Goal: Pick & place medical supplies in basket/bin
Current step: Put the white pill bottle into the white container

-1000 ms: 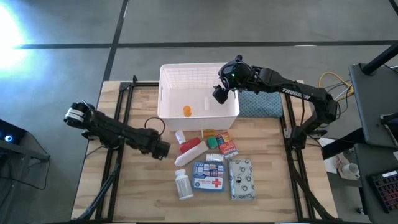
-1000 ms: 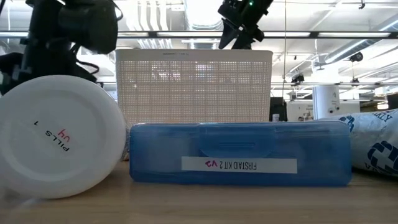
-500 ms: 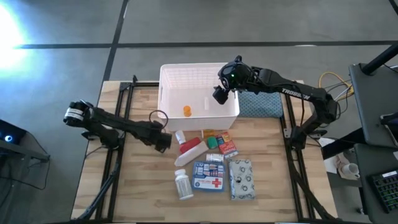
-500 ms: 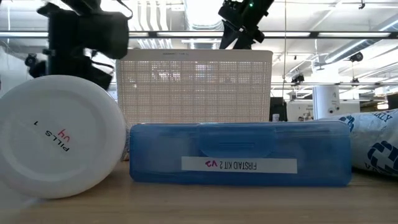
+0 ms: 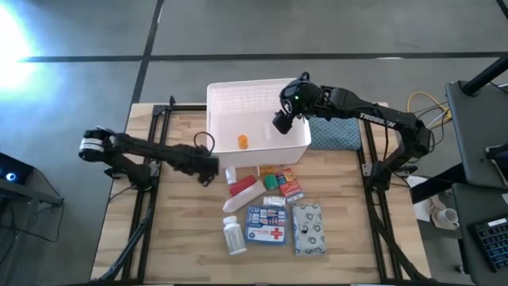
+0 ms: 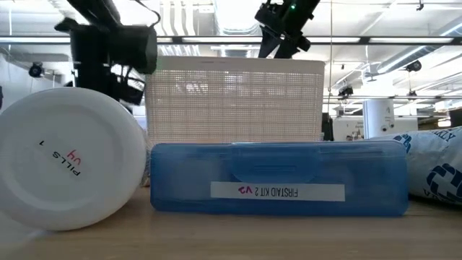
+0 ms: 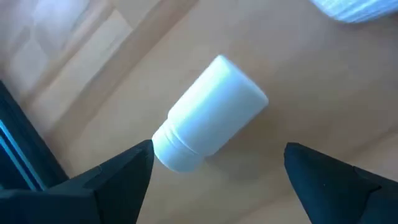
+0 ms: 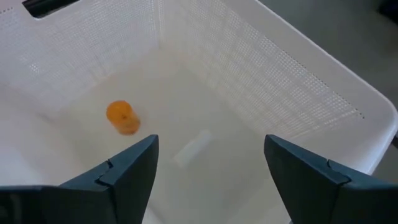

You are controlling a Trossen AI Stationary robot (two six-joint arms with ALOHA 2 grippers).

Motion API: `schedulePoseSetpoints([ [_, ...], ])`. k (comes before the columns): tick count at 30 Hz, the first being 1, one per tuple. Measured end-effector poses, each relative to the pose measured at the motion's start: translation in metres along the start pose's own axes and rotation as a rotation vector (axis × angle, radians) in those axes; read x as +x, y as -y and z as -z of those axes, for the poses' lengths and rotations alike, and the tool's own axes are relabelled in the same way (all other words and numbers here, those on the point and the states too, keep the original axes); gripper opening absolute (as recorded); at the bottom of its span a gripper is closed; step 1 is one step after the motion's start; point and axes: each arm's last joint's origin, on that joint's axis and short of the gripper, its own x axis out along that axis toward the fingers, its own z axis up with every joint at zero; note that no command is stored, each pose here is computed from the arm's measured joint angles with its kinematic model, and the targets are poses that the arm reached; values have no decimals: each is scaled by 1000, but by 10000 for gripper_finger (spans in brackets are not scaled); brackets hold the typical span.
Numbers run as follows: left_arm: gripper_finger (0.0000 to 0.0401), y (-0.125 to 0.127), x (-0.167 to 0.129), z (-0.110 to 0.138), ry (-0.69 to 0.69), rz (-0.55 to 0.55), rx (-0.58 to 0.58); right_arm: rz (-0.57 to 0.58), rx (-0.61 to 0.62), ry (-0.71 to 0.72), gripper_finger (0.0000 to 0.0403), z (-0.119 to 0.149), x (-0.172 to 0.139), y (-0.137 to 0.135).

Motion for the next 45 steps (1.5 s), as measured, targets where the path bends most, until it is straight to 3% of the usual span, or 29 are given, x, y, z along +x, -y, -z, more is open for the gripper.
schedulePoseSetpoints([
  [6,336,-19,23,-10,-24,-16,195,-8,26,1,276,1,-1,-3],
  [11,336,-31,41,-19,-9,65,319,-17,55,1,279,1,-2,-7],
  [20,336,-32,39,-22,-3,85,360,-26,89,-2,277,3,-3,-12],
  [32,336,-21,35,-16,2,101,307,-25,87,-4,279,3,-3,-12],
  [45,336,16,13,24,25,137,377,-25,85,-7,275,4,-3,-13],
])
